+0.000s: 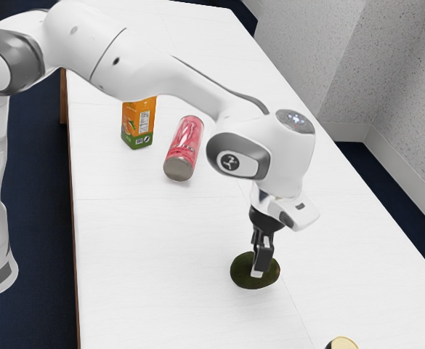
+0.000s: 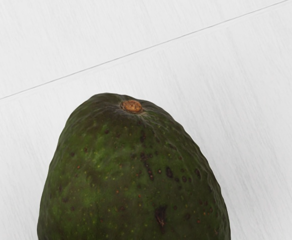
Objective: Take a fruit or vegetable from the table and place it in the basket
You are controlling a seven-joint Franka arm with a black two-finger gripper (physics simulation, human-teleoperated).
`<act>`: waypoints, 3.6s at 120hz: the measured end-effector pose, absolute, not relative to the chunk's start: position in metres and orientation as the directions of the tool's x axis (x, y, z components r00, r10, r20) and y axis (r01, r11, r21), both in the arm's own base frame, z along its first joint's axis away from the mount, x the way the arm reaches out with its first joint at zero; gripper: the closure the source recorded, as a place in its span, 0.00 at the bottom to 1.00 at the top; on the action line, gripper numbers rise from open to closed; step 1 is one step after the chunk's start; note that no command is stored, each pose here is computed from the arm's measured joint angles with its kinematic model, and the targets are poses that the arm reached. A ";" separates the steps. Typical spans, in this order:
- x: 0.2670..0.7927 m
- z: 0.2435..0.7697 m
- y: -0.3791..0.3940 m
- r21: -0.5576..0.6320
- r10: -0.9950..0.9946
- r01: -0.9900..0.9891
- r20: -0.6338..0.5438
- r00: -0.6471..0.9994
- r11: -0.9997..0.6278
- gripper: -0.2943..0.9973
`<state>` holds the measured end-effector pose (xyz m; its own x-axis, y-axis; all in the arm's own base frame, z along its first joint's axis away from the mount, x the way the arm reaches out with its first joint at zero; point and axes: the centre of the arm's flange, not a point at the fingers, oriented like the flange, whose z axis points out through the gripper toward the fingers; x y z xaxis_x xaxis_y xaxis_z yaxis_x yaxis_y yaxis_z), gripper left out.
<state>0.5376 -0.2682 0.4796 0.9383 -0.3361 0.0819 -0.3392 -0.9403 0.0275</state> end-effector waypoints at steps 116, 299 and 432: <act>0.543 0.421 -0.259 0.051 -0.319 -0.320 0.027 0.947 -0.946 0.32; 0.423 0.646 -0.438 -0.081 -0.643 -0.641 0.178 0.745 -0.764 0.41; 0.402 0.626 -0.608 -0.078 -0.765 -0.791 0.327 0.555 -0.607 0.30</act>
